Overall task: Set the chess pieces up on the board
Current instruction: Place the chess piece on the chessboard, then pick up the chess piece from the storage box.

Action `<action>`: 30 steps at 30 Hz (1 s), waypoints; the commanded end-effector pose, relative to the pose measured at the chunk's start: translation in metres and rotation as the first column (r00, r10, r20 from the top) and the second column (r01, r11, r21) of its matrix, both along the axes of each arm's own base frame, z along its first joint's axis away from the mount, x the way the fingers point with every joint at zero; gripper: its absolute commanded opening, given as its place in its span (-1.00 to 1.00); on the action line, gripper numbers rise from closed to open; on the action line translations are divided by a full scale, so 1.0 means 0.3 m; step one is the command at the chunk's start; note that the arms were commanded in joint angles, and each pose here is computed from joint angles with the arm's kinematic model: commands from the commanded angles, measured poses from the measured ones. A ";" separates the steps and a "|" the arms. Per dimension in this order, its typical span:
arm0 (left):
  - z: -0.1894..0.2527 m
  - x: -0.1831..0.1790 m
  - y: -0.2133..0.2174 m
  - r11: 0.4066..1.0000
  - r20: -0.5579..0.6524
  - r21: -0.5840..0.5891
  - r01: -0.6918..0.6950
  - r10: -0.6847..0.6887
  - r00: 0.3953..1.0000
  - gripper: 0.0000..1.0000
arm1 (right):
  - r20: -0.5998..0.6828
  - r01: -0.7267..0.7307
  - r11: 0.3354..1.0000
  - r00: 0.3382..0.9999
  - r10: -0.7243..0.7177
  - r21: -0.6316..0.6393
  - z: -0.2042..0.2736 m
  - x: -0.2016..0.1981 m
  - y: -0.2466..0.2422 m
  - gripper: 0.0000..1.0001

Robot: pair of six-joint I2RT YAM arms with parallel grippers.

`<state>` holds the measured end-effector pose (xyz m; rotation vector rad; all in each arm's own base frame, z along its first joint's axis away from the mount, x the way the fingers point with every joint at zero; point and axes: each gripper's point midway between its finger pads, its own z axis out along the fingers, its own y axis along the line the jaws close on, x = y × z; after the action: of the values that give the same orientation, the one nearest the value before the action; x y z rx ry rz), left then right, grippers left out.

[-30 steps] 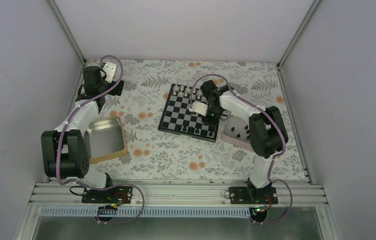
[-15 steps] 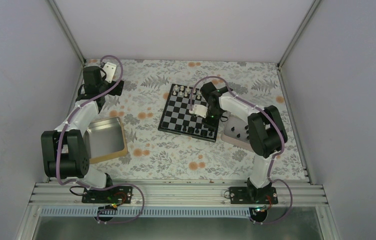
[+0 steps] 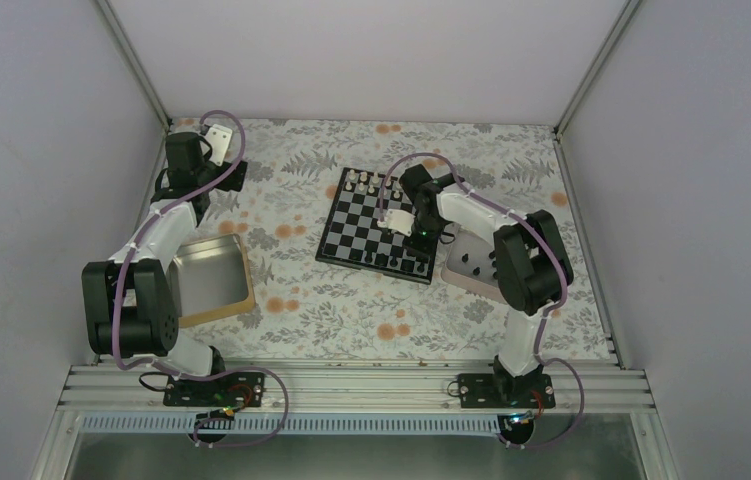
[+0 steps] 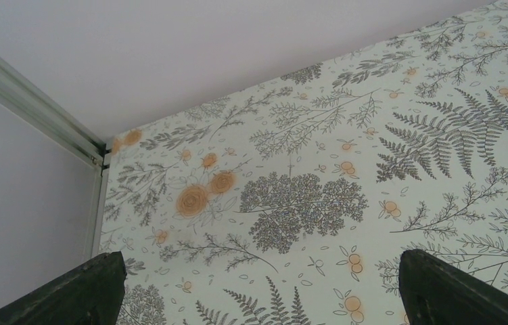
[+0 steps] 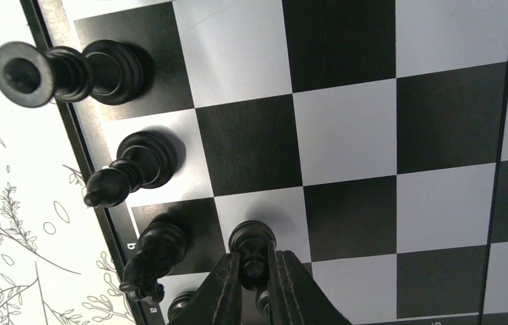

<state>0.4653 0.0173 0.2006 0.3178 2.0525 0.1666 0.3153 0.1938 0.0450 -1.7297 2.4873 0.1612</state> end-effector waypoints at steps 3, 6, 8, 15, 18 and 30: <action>0.007 0.006 0.005 1.000 0.022 0.001 0.002 -0.002 1.000 1.00 | -0.006 -0.006 1.000 1.000 0.006 -0.006 -0.020 -0.011 0.006 -0.64; 0.011 0.007 0.004 1.000 0.024 -0.001 0.003 -0.003 1.000 1.00 | 0.005 -0.003 1.000 1.000 0.003 -0.005 -0.009 -0.009 0.003 -0.59; 0.013 0.009 0.005 1.000 0.024 -0.001 0.002 -0.002 1.000 1.00 | 0.010 -0.002 1.000 1.000 0.002 -0.005 0.000 -0.010 0.003 -0.56; 0.022 0.009 0.006 1.000 0.029 0.002 0.001 -0.001 1.000 1.00 | 0.099 0.045 0.999 0.994 -0.047 0.027 0.142 0.034 -0.045 -0.53; 0.027 0.009 0.003 1.000 0.032 -0.001 0.005 -0.005 0.999 1.00 | 0.151 0.091 0.993 0.983 -0.101 0.071 0.245 0.067 -0.114 -0.52; 0.023 0.011 0.005 1.000 0.035 -0.003 0.003 -0.003 0.999 1.00 | 0.114 0.339 0.941 0.935 -0.336 -0.001 0.206 0.032 -0.535 -0.46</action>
<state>0.4653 0.0172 0.2006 0.3182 2.0524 0.1658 0.3484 0.0477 0.1338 -1.2028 2.5581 -0.0261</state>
